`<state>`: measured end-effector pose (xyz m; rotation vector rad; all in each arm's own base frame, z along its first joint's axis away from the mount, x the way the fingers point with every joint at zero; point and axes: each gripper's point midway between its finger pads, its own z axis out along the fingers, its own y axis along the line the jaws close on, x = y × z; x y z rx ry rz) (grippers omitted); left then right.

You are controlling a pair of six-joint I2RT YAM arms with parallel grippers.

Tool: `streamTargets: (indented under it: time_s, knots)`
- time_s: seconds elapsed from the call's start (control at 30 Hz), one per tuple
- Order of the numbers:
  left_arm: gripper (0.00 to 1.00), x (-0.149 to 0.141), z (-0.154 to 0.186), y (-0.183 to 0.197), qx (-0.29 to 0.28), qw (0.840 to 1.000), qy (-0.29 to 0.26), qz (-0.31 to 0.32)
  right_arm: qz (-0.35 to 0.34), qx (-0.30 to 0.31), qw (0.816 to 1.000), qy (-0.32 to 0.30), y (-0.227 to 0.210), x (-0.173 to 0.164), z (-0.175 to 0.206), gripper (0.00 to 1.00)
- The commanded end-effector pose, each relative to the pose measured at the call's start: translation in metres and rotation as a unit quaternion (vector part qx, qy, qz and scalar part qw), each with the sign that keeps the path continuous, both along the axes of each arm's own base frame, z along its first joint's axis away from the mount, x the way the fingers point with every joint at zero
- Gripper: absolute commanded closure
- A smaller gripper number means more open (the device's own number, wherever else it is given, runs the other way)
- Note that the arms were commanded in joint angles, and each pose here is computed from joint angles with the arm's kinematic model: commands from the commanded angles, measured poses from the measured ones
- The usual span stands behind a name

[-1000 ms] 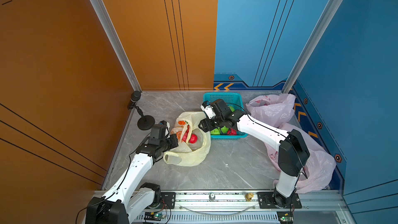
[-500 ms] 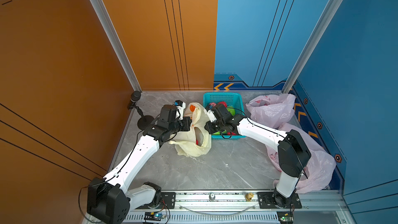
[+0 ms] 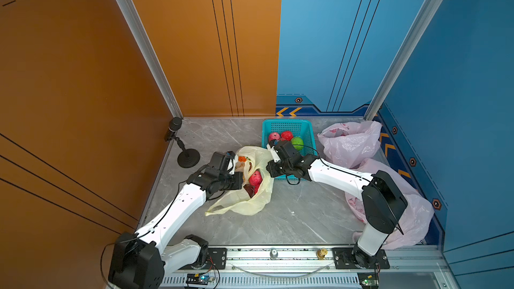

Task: Untie the knot of a plastic bag & take out the apple
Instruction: Adjust the plastic bag at the center of the board.

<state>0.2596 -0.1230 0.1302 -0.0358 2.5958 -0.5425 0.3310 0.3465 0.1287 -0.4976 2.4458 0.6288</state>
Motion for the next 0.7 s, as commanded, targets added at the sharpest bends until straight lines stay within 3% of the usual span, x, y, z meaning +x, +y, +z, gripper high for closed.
streamTargets:
  time_s: [0.0, 0.17, 0.27, 0.5, 0.67]
  knots:
    - [0.97, -0.024, -0.011, 0.047, 0.054, 0.996, 0.033, 0.069, -0.018, -0.002, 1.0, -0.017, -0.003, -0.001, 0.004, 0.82]
    - [0.61, -0.03, -0.012, 0.061, 0.055, 0.992, 0.042, 0.104, -0.02, -0.009, 1.0, -0.017, -0.003, -0.004, 0.0, 0.82]
    - [0.46, -0.024, -0.003, 0.062, 0.048, 0.992, 0.023, 0.116, -0.012, -0.009, 1.0, -0.026, -0.003, -0.006, 0.006, 0.68]
    - [0.24, -0.017, 0.057, 0.079, 0.038, 0.983, -0.09, 0.154, 0.028, 0.014, 0.995, -0.099, -0.006, -0.021, 0.066, 0.42]
    - [0.23, -0.022, 0.089, 0.084, 0.025, 0.978, -0.132, 0.161, 0.075, 0.034, 0.988, -0.134, -0.001, -0.05, 0.107, 0.4]
